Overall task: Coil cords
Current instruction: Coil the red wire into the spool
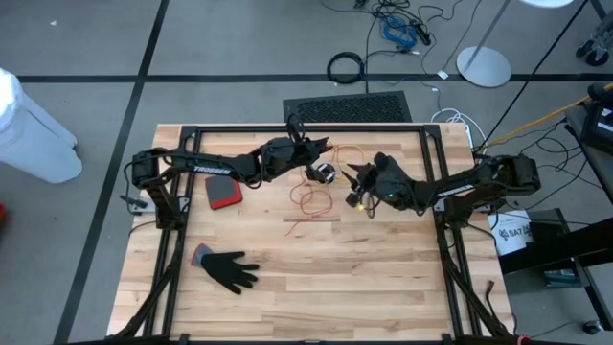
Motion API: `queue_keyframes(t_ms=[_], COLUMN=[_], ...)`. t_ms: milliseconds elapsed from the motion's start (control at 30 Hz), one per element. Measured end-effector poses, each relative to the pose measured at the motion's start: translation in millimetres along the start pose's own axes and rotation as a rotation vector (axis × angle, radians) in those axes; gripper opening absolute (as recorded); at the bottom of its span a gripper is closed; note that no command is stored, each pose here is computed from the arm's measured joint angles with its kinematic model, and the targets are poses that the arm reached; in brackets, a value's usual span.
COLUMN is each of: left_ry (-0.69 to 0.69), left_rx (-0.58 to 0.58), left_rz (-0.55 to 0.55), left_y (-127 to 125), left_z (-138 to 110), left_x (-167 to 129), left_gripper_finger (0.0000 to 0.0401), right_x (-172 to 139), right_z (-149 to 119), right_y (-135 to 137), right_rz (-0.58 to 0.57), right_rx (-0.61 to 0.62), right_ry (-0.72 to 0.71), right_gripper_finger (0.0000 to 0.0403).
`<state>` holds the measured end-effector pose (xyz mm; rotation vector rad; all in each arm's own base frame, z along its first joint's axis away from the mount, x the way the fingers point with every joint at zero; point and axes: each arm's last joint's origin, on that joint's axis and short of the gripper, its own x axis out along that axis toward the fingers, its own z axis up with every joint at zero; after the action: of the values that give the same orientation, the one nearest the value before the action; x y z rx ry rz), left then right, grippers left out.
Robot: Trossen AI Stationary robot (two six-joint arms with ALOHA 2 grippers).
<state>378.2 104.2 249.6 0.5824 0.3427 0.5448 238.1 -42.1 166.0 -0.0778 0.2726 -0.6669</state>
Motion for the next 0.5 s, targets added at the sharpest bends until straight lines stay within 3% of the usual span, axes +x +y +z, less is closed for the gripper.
queue_keyframes(t_ms=[200,367,500], left_ry=[-0.002,-0.001,0.001], left_rx=[-0.001,-0.002,-0.002], left_rz=[0.0,-0.003,-0.004], left_y=[0.1,-0.1,-0.2], left_z=[0.2,0.0,-0.2], left_x=[0.0,0.0,0.0], left_gripper_finger=[0.0,0.0,0.0], right_x=[16.1,25.5,29.3], right_z=[-13.6,-17.4,-22.4], right_y=[-21.1,-32.5,-35.4], right_rz=[0.14,0.122,0.19], right_rx=[0.115,0.136,0.163], right_ry=[-0.013,-0.007,0.02], right_gripper_finger=[0.0115,0.0115,0.0114])
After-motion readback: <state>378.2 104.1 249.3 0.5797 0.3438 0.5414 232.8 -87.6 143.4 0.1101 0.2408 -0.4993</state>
